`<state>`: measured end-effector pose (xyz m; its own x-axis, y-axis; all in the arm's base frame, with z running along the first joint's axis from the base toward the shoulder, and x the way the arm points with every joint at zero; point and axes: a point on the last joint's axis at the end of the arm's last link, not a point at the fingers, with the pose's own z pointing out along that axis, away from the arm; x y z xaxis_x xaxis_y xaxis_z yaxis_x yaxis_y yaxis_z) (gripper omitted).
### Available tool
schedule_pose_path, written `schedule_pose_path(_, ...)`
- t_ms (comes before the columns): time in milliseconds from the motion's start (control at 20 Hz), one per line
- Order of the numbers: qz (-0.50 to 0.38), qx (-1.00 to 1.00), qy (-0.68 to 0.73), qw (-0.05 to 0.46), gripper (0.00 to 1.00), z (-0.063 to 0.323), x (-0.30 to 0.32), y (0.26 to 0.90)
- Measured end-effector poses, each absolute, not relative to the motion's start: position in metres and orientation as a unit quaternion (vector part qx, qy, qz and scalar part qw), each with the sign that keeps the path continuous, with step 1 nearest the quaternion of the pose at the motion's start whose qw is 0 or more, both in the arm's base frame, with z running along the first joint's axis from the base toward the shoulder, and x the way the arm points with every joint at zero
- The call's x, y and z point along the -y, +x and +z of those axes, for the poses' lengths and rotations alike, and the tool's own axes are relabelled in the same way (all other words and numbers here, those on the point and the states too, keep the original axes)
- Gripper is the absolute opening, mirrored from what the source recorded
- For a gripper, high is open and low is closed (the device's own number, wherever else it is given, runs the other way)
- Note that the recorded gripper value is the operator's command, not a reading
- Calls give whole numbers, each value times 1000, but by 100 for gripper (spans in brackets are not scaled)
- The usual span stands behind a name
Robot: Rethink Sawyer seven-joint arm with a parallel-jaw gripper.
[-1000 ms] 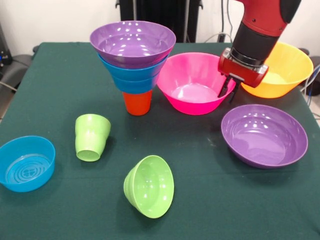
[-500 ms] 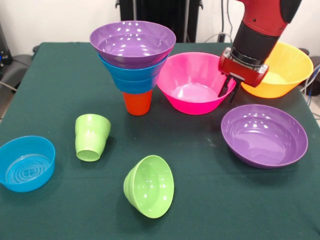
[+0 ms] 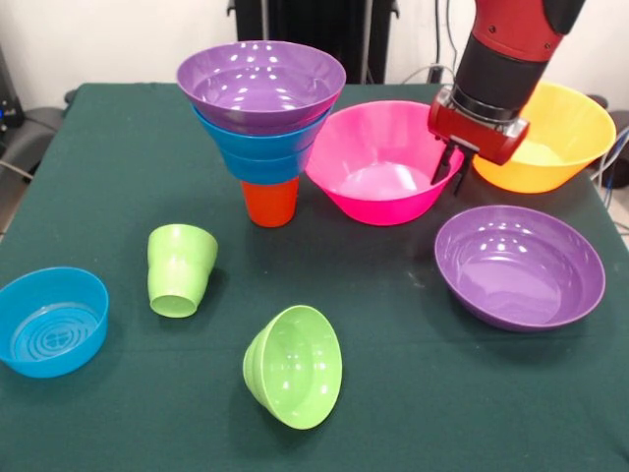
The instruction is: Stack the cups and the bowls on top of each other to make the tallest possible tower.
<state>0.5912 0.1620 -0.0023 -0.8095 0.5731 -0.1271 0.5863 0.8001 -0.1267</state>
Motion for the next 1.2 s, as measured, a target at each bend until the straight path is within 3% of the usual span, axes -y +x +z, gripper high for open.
schedule_pose_path(1200,-26,-925,380,15,0,25,-181,598)
